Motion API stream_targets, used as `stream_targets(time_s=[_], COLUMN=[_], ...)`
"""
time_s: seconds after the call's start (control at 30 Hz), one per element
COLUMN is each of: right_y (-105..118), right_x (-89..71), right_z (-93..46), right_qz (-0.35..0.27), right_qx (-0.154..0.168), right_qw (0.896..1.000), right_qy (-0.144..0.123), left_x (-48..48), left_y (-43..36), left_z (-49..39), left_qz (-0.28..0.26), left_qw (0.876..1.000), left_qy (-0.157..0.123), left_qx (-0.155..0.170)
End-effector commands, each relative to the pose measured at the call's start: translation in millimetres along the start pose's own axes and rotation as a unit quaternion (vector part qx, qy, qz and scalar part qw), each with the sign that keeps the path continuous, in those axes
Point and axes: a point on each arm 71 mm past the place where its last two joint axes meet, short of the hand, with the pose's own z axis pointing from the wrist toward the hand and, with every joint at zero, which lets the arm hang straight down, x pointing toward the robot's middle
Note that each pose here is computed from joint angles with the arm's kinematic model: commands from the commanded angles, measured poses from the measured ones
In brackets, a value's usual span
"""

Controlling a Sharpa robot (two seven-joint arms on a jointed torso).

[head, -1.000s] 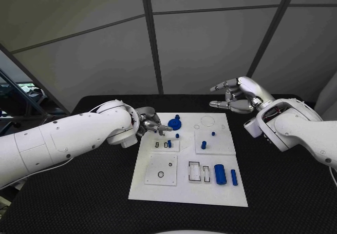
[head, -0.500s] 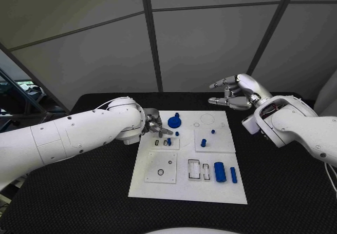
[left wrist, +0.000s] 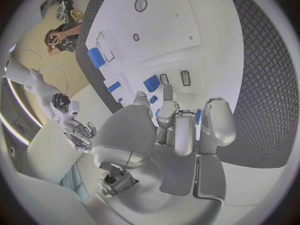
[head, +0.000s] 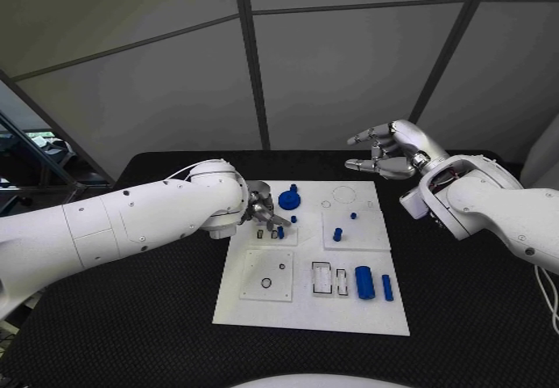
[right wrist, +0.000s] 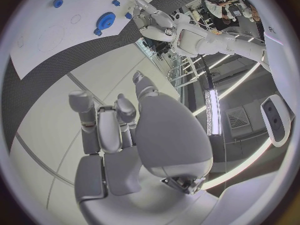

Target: Assemble the parts on the task board

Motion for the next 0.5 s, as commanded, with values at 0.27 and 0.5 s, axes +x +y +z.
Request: stream_targets(time_s=[0.27, 0.5], right_y=[-2.7, -3.2], right_x=[1.3, 2.5], right_z=[3.3, 4.6], right_qz=[0.001, 0.002], right_qx=[0.014, 0.016], right_qw=[1.0, 1.0], right_qy=[0.009, 0.012], left_x=[3.2, 4.3], left_y=[-7.1, -9.0], left_z=[0.6, 0.6], left_qz=[0.008, 0.006], left_qw=[1.0, 1.0], left_qy=[0.012, 0.017], left_qx=[0.002, 0.005])
